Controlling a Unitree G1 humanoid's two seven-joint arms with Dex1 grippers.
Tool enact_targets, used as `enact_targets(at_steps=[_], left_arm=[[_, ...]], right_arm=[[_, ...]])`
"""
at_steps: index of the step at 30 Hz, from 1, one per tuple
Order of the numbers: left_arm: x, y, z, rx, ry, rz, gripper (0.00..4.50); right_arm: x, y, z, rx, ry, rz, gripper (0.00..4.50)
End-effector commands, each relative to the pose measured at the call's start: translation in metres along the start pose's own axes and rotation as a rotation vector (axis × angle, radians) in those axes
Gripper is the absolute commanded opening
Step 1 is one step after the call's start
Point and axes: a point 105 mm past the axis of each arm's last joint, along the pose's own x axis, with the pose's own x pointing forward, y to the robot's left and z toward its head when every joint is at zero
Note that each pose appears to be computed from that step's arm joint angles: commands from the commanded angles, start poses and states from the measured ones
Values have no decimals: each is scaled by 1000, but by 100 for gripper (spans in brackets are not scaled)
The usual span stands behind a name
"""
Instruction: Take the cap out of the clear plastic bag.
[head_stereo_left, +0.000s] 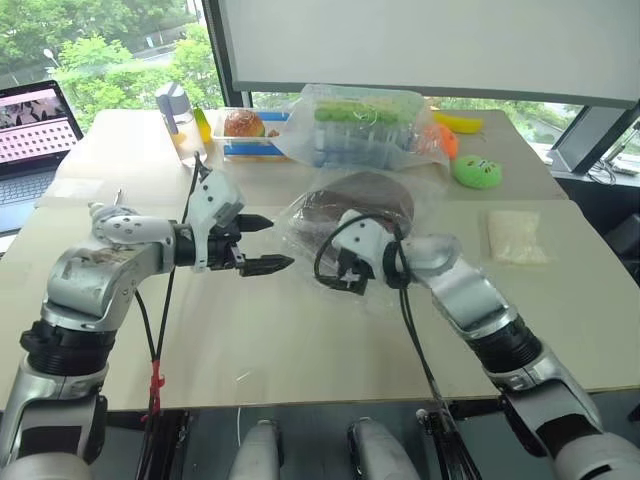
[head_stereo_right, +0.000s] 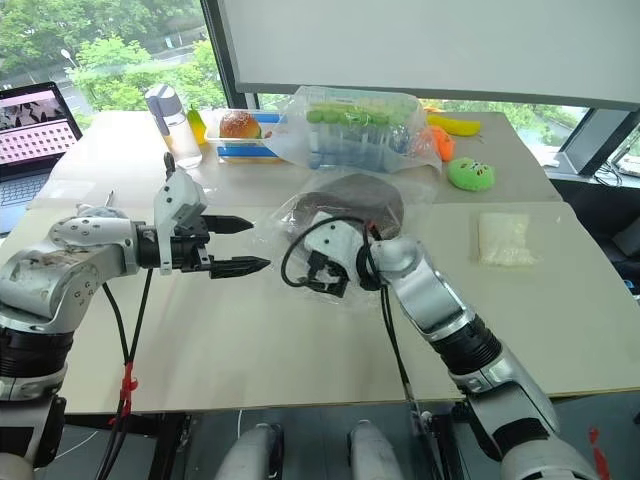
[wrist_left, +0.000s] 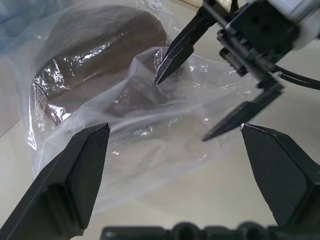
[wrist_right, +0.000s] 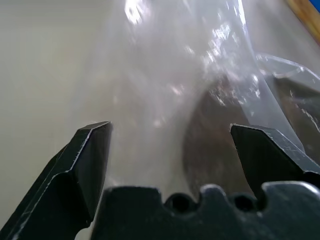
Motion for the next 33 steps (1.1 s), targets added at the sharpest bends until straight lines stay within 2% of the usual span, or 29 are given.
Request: enact_targets(at_steps=[1,7,11,16,22,26,28,30,33], left_arm=[[-5,0,7,48,-4,-4,450],[-3,-9,8,39,-6,-55,450],[-4,-21,12,20,-20,-136,450],[-8,-33,15,6,-22,-203,450],[3,-23,14,-19,-50,-147,450],[23,-5,5,-42,-80,-15,450],[40,19,-5,-208,-102,152,450],[55,30,-16,-366,-114,249,450],[82,11,-31,-630,-140,183,450]], right_arm=[[-4,-14,16,-81,-65,-73,354],[-17,-38,44,-156,-167,-161,145],[-23,-44,60,-97,-255,-163,8],[-29,-54,74,-74,-328,-204,3],[-31,-55,83,-75,-359,-215,3],[-33,-56,81,-68,-353,-226,3],[-34,-56,81,-64,-353,-228,3],[-34,-55,82,-59,-355,-230,3],[-34,-54,81,-49,-353,-230,3]])
